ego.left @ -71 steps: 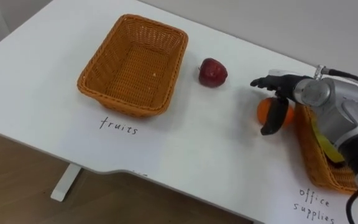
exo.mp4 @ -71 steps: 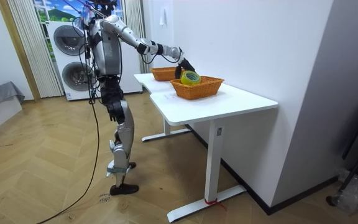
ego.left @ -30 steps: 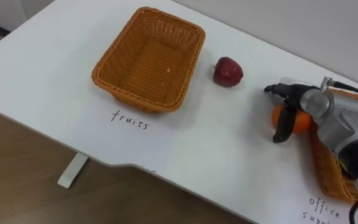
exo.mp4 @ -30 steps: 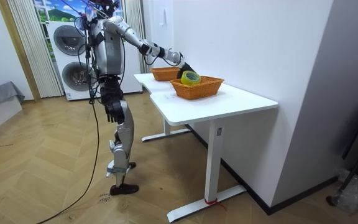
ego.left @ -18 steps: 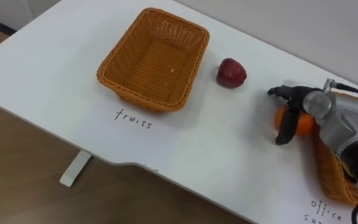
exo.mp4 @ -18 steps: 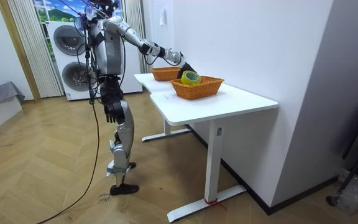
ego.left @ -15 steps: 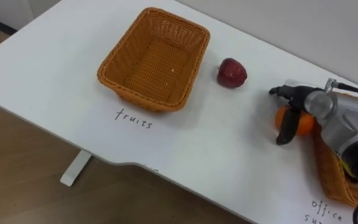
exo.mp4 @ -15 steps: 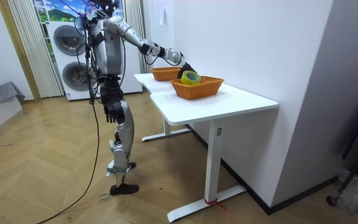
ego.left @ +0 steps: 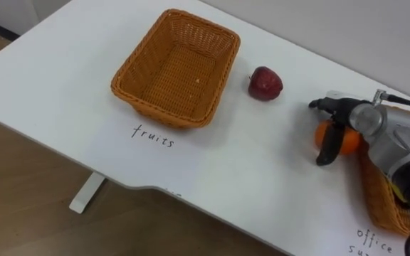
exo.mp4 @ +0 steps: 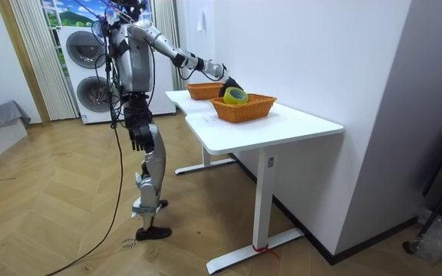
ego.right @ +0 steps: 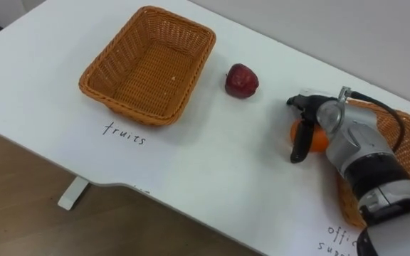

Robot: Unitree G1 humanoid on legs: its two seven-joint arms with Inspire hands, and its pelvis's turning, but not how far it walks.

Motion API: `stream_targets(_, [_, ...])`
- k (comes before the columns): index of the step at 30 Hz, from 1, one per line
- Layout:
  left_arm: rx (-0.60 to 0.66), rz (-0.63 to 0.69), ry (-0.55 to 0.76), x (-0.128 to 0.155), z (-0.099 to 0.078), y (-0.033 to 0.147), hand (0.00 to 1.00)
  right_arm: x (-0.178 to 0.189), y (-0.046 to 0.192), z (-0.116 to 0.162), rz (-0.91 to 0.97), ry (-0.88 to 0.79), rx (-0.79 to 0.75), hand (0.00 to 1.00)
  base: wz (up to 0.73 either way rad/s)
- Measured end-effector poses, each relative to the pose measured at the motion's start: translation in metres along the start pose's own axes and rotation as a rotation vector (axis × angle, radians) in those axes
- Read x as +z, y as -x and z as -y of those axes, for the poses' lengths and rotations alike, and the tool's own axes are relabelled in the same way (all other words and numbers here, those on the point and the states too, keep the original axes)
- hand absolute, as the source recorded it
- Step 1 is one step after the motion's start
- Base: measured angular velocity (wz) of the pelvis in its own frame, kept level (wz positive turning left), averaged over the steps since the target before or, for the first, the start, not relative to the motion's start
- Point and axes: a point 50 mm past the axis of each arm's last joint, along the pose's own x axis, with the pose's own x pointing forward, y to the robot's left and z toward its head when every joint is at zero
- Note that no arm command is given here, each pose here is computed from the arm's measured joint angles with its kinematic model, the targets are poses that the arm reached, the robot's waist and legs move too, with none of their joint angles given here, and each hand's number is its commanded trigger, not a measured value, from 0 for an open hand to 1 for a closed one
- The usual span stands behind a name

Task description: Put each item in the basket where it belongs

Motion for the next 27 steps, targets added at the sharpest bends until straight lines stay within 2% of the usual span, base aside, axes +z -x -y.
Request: stream_targets(27, [-0.006,0.035,0.005,0.0079,-0.0004,0.0007,0.00,-0.0056,0.0009,0.0007,-0.001,0.010,0.026,0.00,-0.01])
